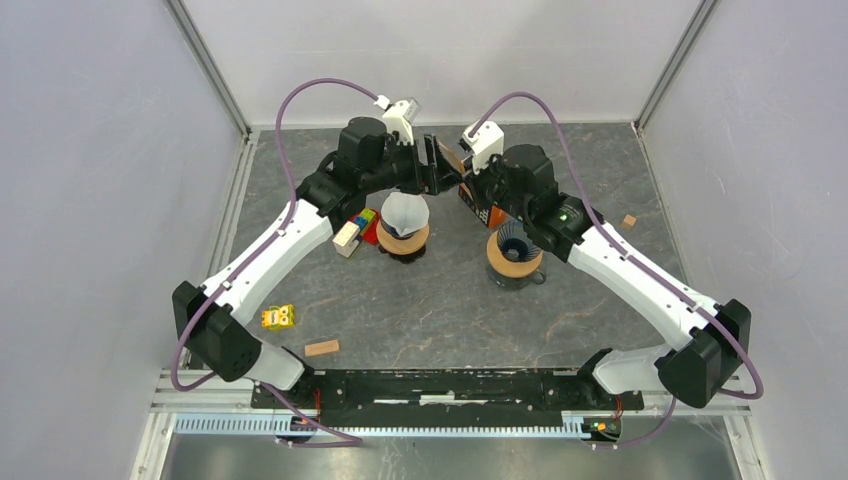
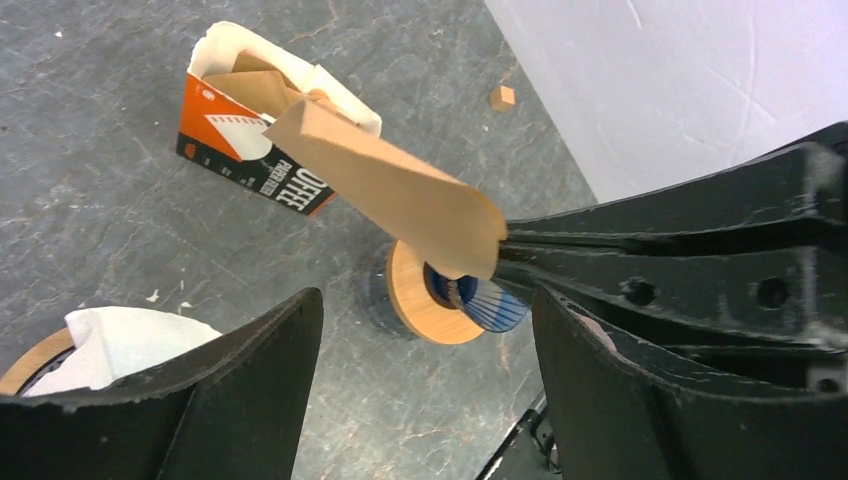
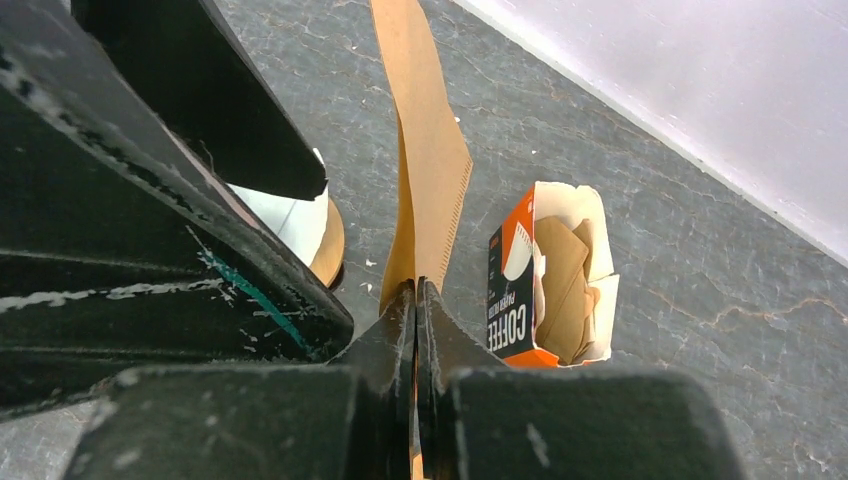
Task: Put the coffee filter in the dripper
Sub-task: Place the coffee filter in the coffee dripper.
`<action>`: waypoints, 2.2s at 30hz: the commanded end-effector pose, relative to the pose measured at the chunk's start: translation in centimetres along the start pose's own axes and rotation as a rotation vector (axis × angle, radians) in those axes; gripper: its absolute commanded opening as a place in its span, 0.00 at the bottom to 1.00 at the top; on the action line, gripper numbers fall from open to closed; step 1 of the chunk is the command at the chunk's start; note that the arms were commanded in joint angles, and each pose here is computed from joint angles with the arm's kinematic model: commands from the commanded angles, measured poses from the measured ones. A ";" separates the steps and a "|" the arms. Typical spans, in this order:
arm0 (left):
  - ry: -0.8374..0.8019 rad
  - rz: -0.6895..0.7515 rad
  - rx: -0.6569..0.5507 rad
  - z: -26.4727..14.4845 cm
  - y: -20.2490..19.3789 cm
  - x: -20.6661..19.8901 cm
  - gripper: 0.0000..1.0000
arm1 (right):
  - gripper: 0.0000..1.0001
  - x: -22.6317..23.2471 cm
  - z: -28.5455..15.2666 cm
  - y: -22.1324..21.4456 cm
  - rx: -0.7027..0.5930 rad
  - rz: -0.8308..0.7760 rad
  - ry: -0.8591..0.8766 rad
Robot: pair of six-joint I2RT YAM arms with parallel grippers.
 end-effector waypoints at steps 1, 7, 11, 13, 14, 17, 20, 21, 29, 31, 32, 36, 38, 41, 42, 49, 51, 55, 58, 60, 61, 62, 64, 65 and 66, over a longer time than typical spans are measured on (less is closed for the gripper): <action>-0.109 -0.046 -0.064 -0.8 2.0 -2.9 0.81 | 0.00 -0.4 0.1 1.4 -0.049 0.030 -0.045; -0.072 -0.040 -0.078 -0.4 1.9 -2.0 0.74 | 0.00 0.1 0.2 1.2 -0.052 0.030 -0.024; -0.075 -0.043 -0.073 0.2 1.8 -1.7 0.69 | 0.00 0.3 0.2 1.1 -0.055 0.031 -0.009; -0.078 -0.044 -0.072 0.4 1.8 -1.7 0.67 | 0.00 0.4 0.1 1.1 -0.057 0.031 -0.007; -0.078 -0.044 -0.071 0.5 1.8 -1.7 0.67 | 0.00 0.4 0.1 1.1 -0.056 0.031 -0.006; -0.078 -0.039 -0.070 0.8 1.9 -1.7 0.66 | 0.00 0.6 0.2 1.0 -0.056 0.034 -0.001; -0.069 -0.032 -0.068 0.9 1.9 -1.5 0.64 | 0.00 0.5 0.1 1.0 -0.057 0.035 -0.005; -0.070 -0.028 -0.070 0.8 1.9 -1.5 0.64 | 0.00 0.5 0.1 1.1 -0.058 0.033 -0.006; -0.060 -0.013 -0.073 1.0 1.9 -1.2 0.59 | 0.00 0.6 0.1 1.0 -0.060 0.039 0.003; -0.057 -0.008 -0.074 1.0 1.9 -1.0 0.58 | 0.00 0.5 0.0 1.0 -0.061 0.037 -0.003; -0.058 -0.007 -0.073 1.1 1.8 -1.0 0.58 | 0.00 0.5 -0.1 1.0 -0.060 0.035 -0.007; -0.082 0.014 -0.064 1.2 1.5 -1.0 0.58 | 0.00 0.4 -0.2 0.9 -0.060 0.032 -0.011; -0.080 0.027 -0.064 1.4 1.5 -0.8 0.57 | 0.00 0.5 -0.2 0.8 -0.060 0.031 -0.011; -0.072 0.039 -0.066 1.4 1.5 -0.5 0.55 | 0.00 0.4 -0.3 0.8 -0.059 0.031 -0.015; -0.074 0.042 -0.067 1.3 1.5 -0.5 0.55 | 0.00 0.4 -0.4 0.7 -0.058 0.029 -0.019; -0.082 0.063 -0.064 1.2 1.1 -0.3 0.50 | 0.00 0.2 -0.8 1.0 -0.067 0.029 -0.024; -0.086 0.065 -0.063 1.2 1.0 -0.3 0.49 | 0.00 0.2 -0.8 1.0 -0.068 0.030 -0.024; -0.082 0.076 -0.063 1.4 1.0 -0.1 0.48 | 0.00 0.4 -0.8 0.9 -0.071 0.030 -0.015; -0.084 0.075 -0.063 1.5 1.1 -0.1 0.48 | 0.00 0.6 -0.8 0.9 -0.077 0.031 0.001; -0.084 0.076 -0.060 1.7 1.2 -0.1 0.47 | 0.00 0.7 -0.7 0.8 -0.077 0.030 0.007; -0.082 0.078 -0.060 1.7 1.2 -0.1 0.46 | 0.00 0.7 -0.7 0.8 -0.076 0.030 0.008; -0.075 0.077 -0.061 1.8 1.3 0.0 0.45 | 0.00 0.7 -0.7 0.7 -0.075 0.030 0.008; -0.060 0.080 -0.064 1.8 1.4 0.1 0.43 | 0.00 0.8 -0.6 0.6 -0.072 0.029 0.009; -0.043 0.083 -0.071 1.8 1.5 0.3 0.42 | 0.00 0.8 -0.6 0.7 -0.074 0.029 0.011; -0.022 0.085 -0.076 1.8 1.7 0.4 0.42 | 0.00 0.8 -0.6 0.6 -0.070 0.028 0.012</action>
Point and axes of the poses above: each gripper's point midway between its finger pads, its own z axis out along the fingers, its own x axis along the line the jaws close on, y = z × x, the point moved 6 cm from there along -z, back along the fingers, and after that the axes turned 15 degrees about -z, right-handed, at the moved point
